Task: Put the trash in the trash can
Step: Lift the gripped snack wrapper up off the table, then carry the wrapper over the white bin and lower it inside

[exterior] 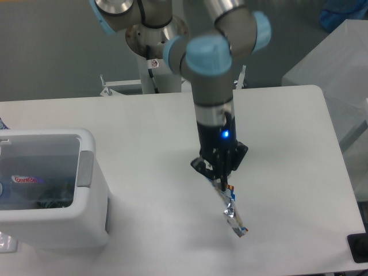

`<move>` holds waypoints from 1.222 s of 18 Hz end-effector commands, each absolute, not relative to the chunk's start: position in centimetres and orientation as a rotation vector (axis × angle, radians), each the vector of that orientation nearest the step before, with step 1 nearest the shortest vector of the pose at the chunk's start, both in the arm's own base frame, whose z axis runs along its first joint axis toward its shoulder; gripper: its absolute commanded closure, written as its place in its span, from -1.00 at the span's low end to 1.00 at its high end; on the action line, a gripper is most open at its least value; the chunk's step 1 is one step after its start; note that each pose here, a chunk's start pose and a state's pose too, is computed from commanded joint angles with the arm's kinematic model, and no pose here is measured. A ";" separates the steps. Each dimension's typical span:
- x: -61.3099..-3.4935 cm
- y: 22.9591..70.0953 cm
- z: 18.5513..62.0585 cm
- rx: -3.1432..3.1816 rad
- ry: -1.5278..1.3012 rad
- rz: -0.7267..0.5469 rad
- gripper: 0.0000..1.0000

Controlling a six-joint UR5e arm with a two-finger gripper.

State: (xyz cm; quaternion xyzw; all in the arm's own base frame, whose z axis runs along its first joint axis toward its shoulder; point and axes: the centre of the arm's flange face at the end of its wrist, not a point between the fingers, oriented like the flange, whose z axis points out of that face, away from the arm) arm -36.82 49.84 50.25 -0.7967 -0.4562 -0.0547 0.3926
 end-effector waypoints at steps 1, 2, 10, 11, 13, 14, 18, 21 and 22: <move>-36.0 49.8 52.1 -1.998 -1.135 -0.149 1.00; -34.8 50.1 53.7 -1.987 -1.098 -0.153 1.00; -23.1 51.6 61.7 -1.964 -0.838 -0.250 0.99; -21.9 51.4 62.5 -1.959 -0.806 -0.273 0.99; -19.4 51.2 63.5 -1.962 -0.746 -0.312 0.99; -18.3 51.1 63.9 -1.964 -0.721 -0.314 0.99; -14.8 52.2 63.6 -2.034 -0.512 -0.273 1.00; -13.2 53.3 62.0 -2.089 -0.434 -0.282 0.99; -12.8 53.5 60.8 -2.118 -0.372 -0.268 1.00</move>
